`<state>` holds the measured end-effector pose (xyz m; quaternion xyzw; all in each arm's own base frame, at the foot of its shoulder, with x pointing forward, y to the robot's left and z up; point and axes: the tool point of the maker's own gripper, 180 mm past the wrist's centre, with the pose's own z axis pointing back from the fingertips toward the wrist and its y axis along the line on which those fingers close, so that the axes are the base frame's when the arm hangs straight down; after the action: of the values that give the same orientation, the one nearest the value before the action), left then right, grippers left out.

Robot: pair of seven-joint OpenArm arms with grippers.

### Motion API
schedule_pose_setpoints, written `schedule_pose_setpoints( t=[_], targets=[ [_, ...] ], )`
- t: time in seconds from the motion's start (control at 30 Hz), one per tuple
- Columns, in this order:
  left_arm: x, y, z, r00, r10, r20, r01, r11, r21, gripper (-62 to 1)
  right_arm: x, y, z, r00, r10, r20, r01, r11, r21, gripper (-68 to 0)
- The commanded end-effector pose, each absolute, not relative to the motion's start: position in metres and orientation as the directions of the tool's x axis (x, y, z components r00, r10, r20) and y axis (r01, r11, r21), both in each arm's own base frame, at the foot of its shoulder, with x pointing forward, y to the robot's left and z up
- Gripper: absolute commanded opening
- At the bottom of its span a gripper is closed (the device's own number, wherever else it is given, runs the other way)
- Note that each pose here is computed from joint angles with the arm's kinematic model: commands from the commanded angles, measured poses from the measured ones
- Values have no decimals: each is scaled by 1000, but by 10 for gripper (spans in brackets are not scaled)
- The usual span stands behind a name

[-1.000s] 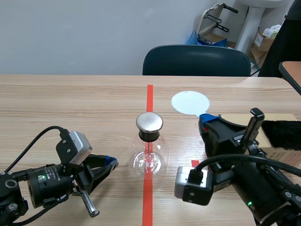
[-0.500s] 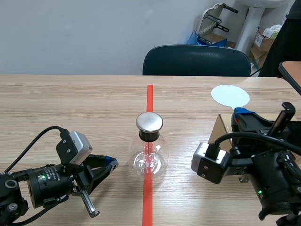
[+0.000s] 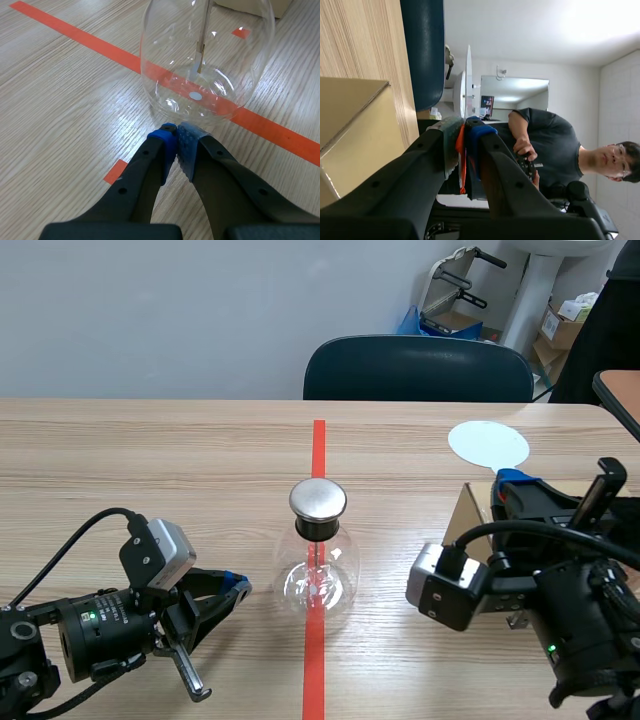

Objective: Do the electroscope experiment

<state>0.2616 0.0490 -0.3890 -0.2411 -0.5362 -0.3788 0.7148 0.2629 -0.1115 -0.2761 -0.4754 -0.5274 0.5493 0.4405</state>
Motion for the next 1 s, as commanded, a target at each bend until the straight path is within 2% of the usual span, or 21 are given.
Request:
schedule_pose_setpoints(
  t=[0.0, 0.3, 0.6, 0.97],
  targets=[
    [265, 45, -382, 126, -257, 958, 798, 600, 56, -582, 267, -109, -268, -177, 982, -60, 47, -53, -998, -665],
    [265, 44, -383, 130, -259, 957, 798, 600, 54, -582, 263, -76, -265, -359, 930, -73, 65, -53, -996, -665],
    [265, 44, -383, 130, -259, 957, 798, 600, 54, -582, 245, -38, -268, -571, 817, -83, 68, -54, -996, -665],
    [265, 44, -383, 130, -259, 957, 798, 600, 54, -582, 224, -12, -272, -711, 698, -88, 64, -61, -996, -665]
  ],
)
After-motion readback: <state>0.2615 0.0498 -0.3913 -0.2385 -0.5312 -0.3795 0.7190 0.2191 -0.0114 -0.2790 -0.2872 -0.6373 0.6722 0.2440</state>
